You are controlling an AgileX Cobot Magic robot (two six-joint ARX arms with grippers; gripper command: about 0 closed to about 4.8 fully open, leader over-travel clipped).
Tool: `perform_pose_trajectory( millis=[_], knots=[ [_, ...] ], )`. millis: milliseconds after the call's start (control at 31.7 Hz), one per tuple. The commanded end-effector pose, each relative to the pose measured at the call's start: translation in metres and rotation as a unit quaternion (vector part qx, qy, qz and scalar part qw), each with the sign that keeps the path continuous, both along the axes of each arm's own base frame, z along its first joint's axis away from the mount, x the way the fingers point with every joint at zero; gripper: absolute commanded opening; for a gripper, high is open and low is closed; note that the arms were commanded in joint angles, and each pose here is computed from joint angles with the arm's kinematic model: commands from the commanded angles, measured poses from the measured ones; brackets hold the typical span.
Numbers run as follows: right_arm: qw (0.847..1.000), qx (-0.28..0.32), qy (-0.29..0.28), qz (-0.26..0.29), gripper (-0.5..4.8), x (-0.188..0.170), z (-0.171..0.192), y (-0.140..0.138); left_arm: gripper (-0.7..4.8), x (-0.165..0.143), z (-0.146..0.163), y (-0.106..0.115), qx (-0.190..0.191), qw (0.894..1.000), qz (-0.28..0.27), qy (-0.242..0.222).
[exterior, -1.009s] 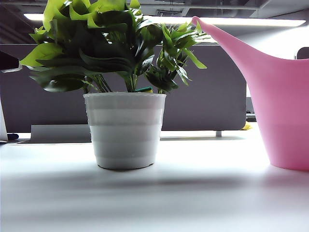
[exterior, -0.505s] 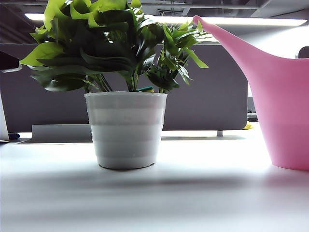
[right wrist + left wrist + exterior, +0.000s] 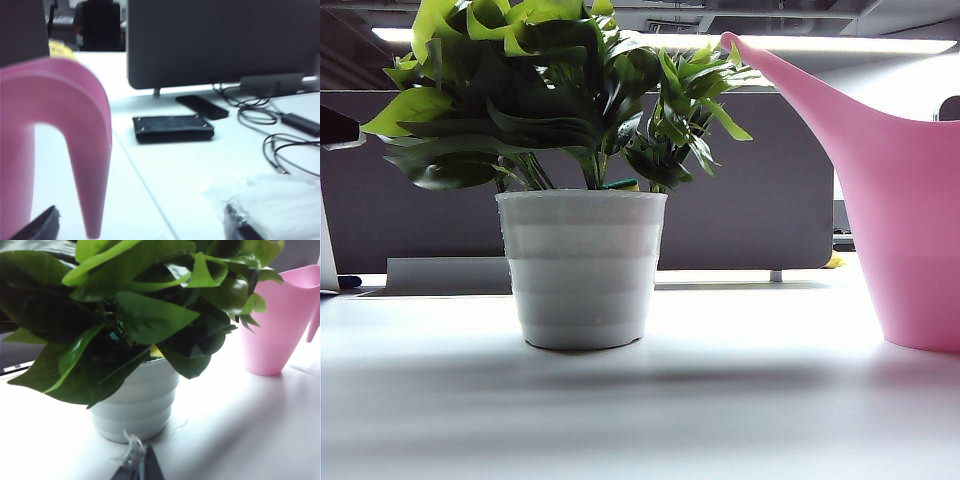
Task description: Pick up the watering can from the table, water the potted plant, and put the can back.
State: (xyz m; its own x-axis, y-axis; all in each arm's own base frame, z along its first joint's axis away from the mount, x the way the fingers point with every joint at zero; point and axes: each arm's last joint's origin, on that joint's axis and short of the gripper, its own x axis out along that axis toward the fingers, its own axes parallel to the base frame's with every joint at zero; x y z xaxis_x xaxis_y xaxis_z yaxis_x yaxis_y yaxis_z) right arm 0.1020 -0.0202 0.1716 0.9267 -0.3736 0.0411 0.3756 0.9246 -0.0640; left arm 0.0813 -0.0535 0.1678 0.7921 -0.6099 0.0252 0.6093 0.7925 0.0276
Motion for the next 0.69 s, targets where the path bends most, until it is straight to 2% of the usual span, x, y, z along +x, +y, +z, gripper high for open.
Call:
perform_pose_trajectory(
  millis=[32, 221, 347, 694],
  knots=[
    [0.999, 0.009, 0.01, 0.036, 4.18, 0.008, 0.001, -0.002, -0.05, 0.0, 0.001, 0.0, -0.004, 1.0, -0.003, -0.004],
    [0.998, 0.018, 0.039, 0.051, 4.22, 0.031, 0.007, -0.011, -0.05, 0.0, 0.001, 0.0, -0.004, 1.0, -0.003, -0.003],
    [0.995, 0.022, 0.045, 0.082, 4.27, 0.049, 0.011, -0.014, -0.05, 0.0, 0.001, 0.0, -0.004, 1.0, -0.003, -0.004],
    [0.993, 0.029, 0.066, 0.091, 4.27, 0.094, 0.012, -0.023, -0.05, 0.0, 0.001, 0.0, -0.004, 1.0, -0.003, -0.004]
  ],
)
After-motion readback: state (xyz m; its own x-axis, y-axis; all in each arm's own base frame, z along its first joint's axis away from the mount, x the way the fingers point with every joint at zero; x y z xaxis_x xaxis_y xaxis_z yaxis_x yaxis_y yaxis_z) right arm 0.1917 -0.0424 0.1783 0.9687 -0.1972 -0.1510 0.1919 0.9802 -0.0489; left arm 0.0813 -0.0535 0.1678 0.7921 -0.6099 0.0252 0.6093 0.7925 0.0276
